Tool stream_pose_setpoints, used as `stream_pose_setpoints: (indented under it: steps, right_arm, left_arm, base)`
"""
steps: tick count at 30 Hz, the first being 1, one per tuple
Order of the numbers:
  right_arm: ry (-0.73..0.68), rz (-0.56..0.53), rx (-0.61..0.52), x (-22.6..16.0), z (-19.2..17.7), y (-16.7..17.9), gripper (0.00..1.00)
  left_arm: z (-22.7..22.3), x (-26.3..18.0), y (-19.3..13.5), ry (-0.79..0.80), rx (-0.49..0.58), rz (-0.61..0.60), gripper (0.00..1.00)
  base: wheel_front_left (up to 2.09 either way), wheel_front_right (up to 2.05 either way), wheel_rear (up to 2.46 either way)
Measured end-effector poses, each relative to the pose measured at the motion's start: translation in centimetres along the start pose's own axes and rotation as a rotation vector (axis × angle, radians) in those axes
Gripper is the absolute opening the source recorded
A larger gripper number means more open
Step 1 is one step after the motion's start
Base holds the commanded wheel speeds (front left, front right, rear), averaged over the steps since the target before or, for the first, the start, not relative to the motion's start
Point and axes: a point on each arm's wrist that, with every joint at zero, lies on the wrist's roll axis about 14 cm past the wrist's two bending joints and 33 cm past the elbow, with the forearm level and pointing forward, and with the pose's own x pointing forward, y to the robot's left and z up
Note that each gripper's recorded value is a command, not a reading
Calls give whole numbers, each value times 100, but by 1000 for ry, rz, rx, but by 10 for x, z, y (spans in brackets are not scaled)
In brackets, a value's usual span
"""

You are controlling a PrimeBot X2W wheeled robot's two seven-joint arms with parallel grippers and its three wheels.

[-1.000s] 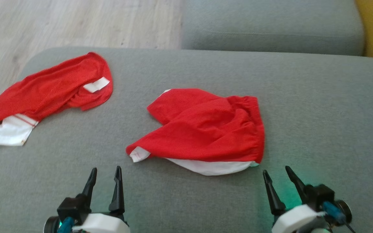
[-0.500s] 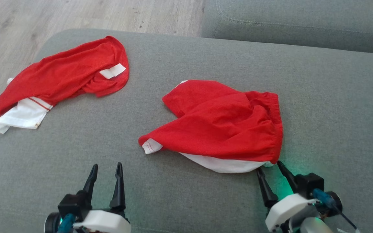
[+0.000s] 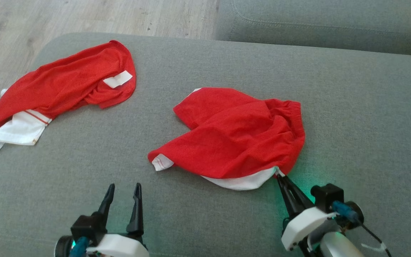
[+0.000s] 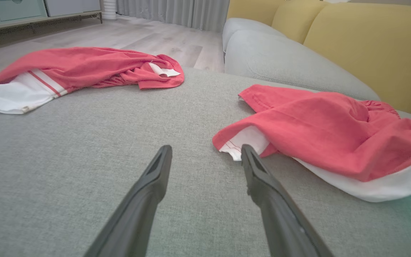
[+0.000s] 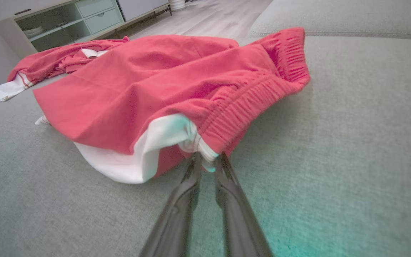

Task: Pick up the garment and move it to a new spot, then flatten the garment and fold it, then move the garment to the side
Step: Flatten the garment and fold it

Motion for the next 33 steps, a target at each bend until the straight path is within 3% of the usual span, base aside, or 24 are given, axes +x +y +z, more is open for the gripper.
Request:
stream_pose_setpoints:
  steps: [11, 19, 27, 28, 30, 33]
  right_arm:
    - [-54, -25, 7, 1, 17, -9, 0]
    - [-64, -33, -4, 7, 23, -17, 0]
    - [-58, -50, 2, 7, 20, -25, 0]
    - [-57, -55, 3, 7, 20, -27, 0]
    - [-57, -58, 4, 6, 20, -28, 0]
    - [-63, -61, 2, 6, 22, -29, 0]
  left_arm:
    - [-34, 17, -49, 151, -109, -141, 100]
    - [-43, 52, -30, 214, -161, -51, 100]
    - [-48, 73, -37, 251, -189, -71, 100]
    - [-50, 76, -41, 266, -176, -89, 87]
    - [-53, 78, -45, 284, -164, -111, 42]
    - [-60, 74, -53, 321, -145, -148, 6]
  base:
    - [0, 0, 0]
    - [0, 0, 0]
    - [0, 0, 0]
    - [0, 0, 0]
    - [0, 0, 0]
    - [0, 0, 0]
